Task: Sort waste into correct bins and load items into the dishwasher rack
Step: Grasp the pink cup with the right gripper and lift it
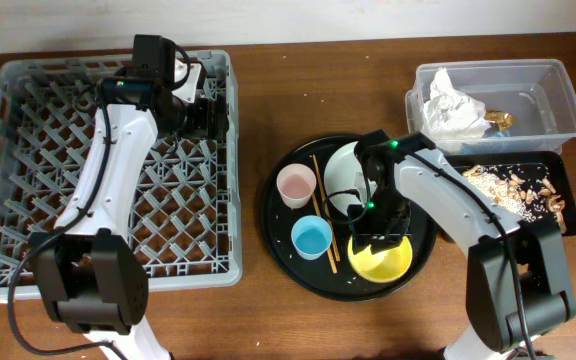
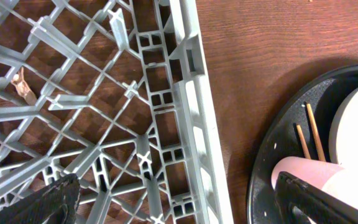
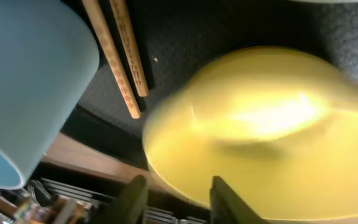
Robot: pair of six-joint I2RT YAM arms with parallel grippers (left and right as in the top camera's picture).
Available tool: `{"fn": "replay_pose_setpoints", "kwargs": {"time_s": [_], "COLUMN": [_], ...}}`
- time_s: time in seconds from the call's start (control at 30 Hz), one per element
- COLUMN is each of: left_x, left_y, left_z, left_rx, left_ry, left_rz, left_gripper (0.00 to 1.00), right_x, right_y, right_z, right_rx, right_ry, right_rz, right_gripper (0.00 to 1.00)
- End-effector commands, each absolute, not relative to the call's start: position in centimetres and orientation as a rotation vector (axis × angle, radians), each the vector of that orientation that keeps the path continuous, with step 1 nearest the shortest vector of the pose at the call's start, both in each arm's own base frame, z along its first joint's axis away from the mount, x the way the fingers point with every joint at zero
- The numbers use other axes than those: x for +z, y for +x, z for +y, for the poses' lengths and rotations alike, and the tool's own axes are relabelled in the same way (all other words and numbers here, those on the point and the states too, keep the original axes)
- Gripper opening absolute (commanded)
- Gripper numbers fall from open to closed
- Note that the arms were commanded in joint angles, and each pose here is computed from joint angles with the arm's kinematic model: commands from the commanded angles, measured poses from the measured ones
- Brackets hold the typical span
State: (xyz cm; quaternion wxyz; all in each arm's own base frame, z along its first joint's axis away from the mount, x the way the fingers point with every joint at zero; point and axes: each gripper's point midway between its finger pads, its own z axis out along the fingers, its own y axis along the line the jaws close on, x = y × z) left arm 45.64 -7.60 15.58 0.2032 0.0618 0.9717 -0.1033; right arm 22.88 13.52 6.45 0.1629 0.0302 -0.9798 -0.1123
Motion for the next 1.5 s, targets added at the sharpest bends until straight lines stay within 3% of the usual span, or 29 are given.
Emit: {"fn": "replay_pose_setpoints", "kwargs": {"time_s": [0.0,0.07,0.1,0.17,0.23,0.37,0.43,0.5,0.73,0.9,0.97,1.03,1.1,1.23,1.27,1.4,1.47], "left_x": [17.2,17.3,17.4,17.5,17.5,17.5,17.8,19.1,20.9,20.9,20.9,20.8,20.8,20.8,20.8,20.8,20.8], "left_y": [45.9,45.8,45.4,44.8,43.9,42.1,41.9,43.2,44.6,44.6,44.6,44.5,44.5,44.5,44.5,44.5,44.5], "left_z": [-7.4,-8.0,-9.0,-10.6,-12.5,-15.0,-15.5,-12.8,-7.9,-7.9,-7.9,-7.9,-7.9,-7.9,-7.9,-7.9,-7.9], "left_rx": [-0.286,-0.334,-0.403,-0.487,-0.552,-0.680,-0.736,-0.737,-0.758,-0.757,-0.757,-0.758,-0.759,-0.758,-0.758,-0.758,-0.759], "left_ry": [0.168,0.182,0.201,0.232,0.228,0.166,0.156,0.064,-0.083,-0.083,-0.084,-0.085,-0.085,-0.085,-0.085,-0.084,-0.085], "left_rz": [2.671,2.669,2.669,2.672,2.697,2.755,2.753,2.716,2.659,2.659,2.660,2.663,2.663,2.663,2.663,2.663,2.663], "left_gripper": [0.99,0.99,0.99,0.98,0.92,0.73,0.73,0.73,0.74,0.75,0.75,0.76,0.83,0.87,0.92,0.93,0.93], "right_x": [8.1,10.7,12.5,14.5,16.2,16.8,17.0,15.4,7.3,5.9,5.9,6.7,9.4,12.9,12.6,8.5,6.5], "right_y": [24.3,27.1,28.9,31.3,33.9,36.9,38.6,40.6,39.7,39.6,39.5,40.0,41.2,41.8,40.9,37.9,37.0], "right_z": [14.1,14.8,15.0,14.9,14.3,14.6,15.5,17.3,21.1,21.4,21.3,21.1,20.2,20.0,20.2,20.8,21.1], "right_rx": [-0.348,-0.405,-0.438,-0.489,-0.541,-0.612,-0.652,-0.651,-0.552,-0.533,-0.532,-0.560,-0.566,-0.568,-0.541,-0.373,-0.344], "right_ry": [0.096,0.120,0.121,0.104,0.071,0.056,0.079,0.083,0.183,0.161,0.160,0.144,0.142,0.276,0.325,0.434,0.446], "right_rz": [-2.861,-2.956,-3.019,-3.101,-3.189,-3.290,-3.349,-3.387,-3.234,-3.207,-3.204,-3.207,-3.231,-3.258,-3.229,-3.159,-3.142], "right_gripper": [0.37,0.38,0.43,0.72,0.73,0.72,0.67,0.44,0.35,0.22,0.22,0.40,0.44,0.46,0.46,0.44,0.36]}}
